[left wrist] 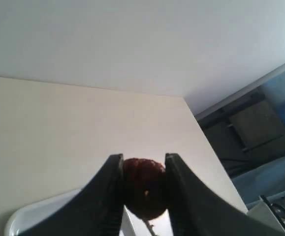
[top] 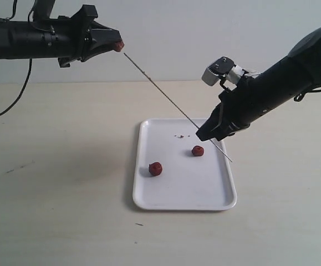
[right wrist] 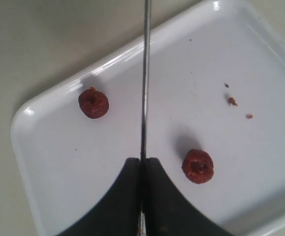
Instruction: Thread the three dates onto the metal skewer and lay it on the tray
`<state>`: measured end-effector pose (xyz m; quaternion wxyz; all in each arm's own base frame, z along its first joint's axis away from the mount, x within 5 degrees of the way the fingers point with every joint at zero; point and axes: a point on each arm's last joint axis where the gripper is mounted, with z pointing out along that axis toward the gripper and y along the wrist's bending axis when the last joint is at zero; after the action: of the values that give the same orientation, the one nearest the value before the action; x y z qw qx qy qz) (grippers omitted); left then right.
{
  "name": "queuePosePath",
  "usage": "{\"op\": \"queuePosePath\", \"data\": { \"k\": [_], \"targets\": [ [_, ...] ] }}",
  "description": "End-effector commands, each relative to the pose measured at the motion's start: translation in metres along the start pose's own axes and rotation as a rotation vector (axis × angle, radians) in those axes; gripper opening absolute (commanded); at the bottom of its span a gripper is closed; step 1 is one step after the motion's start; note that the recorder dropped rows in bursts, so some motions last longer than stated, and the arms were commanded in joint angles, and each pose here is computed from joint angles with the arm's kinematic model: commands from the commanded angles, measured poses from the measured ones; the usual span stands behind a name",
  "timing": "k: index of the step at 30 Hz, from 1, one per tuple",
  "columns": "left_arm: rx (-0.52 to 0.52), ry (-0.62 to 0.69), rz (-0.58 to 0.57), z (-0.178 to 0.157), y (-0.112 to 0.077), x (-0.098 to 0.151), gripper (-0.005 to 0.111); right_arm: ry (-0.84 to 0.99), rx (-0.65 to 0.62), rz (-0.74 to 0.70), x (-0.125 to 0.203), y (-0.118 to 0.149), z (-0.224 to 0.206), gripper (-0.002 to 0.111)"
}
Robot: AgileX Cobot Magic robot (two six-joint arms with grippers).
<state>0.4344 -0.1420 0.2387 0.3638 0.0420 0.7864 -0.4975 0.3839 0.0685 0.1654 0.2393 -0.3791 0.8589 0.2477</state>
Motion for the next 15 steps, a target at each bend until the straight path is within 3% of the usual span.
{"op": "queuePosePath", "data": {
  "k": [1, 15],
  "targets": [
    [-0.03, -0.01, 0.019, -0.004, -0.0005, -0.0035, 0.03, -0.014, -0.004, -0.013, -0.0014, 0.0004, -0.0015, 0.0],
    [-0.047, -0.016, 0.02, -0.0041, 0.001, -0.0042, 0.03, -0.011, -0.022, -0.017, -0.0011, 0.0021, -0.0015, 0.0]
  ]
}}
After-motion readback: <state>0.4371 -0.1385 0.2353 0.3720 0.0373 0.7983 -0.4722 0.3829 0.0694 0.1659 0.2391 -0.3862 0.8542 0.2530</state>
